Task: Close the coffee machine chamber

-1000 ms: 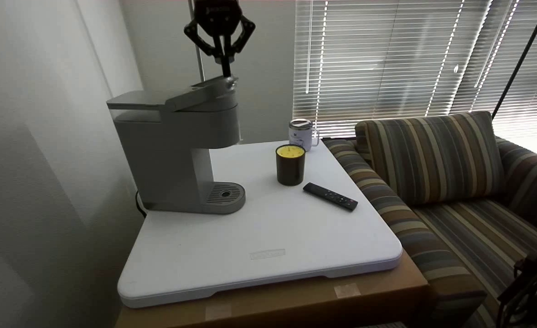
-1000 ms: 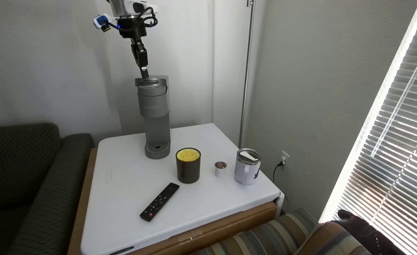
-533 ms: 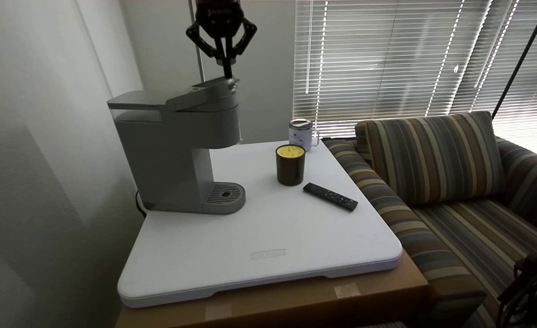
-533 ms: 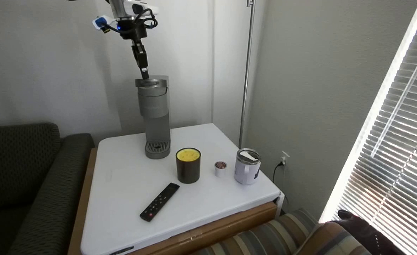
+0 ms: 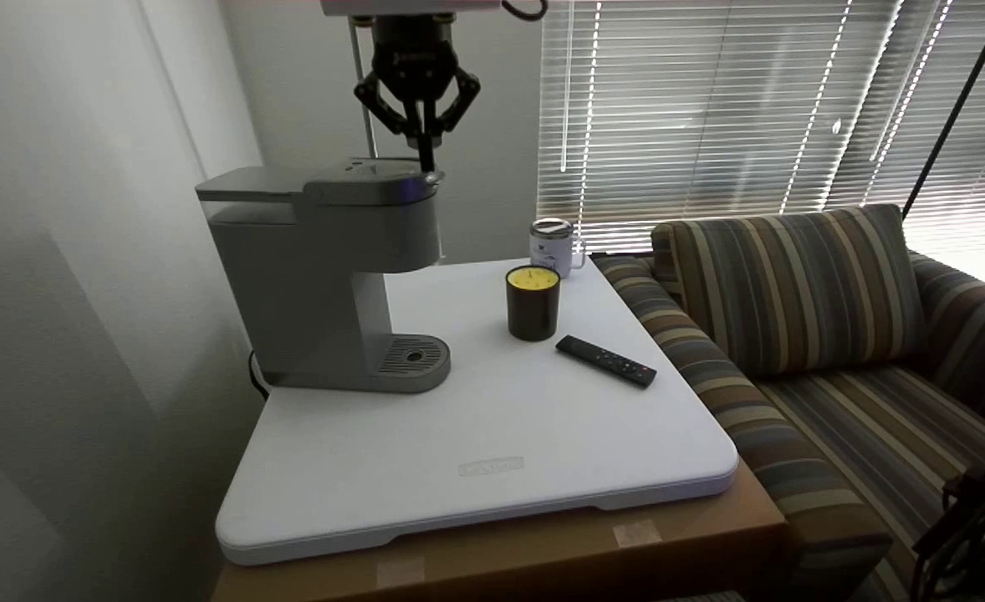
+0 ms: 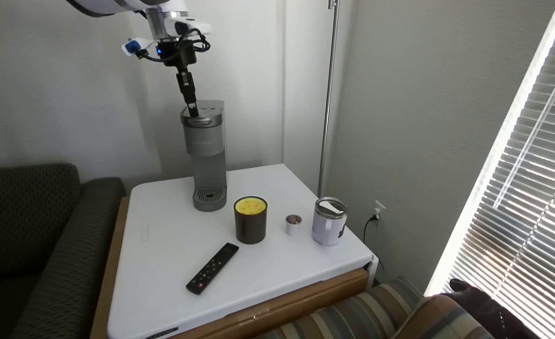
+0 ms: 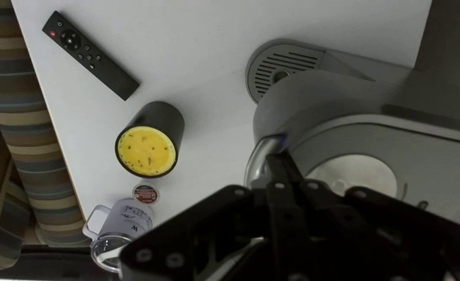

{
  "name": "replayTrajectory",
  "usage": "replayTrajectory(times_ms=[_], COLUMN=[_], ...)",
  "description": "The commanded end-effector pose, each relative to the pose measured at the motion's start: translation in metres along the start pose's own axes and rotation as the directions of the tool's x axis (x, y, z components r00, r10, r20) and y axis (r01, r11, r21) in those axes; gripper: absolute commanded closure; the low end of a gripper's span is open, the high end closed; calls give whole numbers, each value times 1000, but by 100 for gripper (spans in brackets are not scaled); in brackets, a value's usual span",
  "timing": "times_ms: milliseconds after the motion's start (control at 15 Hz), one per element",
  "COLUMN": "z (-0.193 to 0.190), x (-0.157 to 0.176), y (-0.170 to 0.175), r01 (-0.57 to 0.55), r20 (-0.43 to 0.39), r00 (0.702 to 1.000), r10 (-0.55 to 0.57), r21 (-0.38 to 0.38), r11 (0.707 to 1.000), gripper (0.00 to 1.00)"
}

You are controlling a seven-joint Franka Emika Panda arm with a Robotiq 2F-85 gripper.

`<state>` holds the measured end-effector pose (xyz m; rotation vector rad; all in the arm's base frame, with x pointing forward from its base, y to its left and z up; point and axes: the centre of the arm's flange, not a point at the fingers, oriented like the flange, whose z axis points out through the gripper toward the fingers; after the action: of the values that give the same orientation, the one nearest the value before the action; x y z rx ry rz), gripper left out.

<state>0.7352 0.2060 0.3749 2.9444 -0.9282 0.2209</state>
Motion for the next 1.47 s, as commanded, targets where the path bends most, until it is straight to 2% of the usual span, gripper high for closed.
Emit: replayTrajectory(times_ms=[0, 400, 733, 1000, 1400], z=[34, 33, 19, -9, -66], x=[-18, -20, -19, -16, -9], y=[30, 37, 41, 43, 51], r01=[-44, -92, -86, -40, 89], r20=[39, 32, 19, 18, 6], r00=[998, 995, 996, 999, 996], r10=[44, 91, 85, 39, -90], r21=[-1, 38, 69, 79, 79], r11=[999, 995, 994, 996, 993], gripper=[100, 100, 100, 100, 100])
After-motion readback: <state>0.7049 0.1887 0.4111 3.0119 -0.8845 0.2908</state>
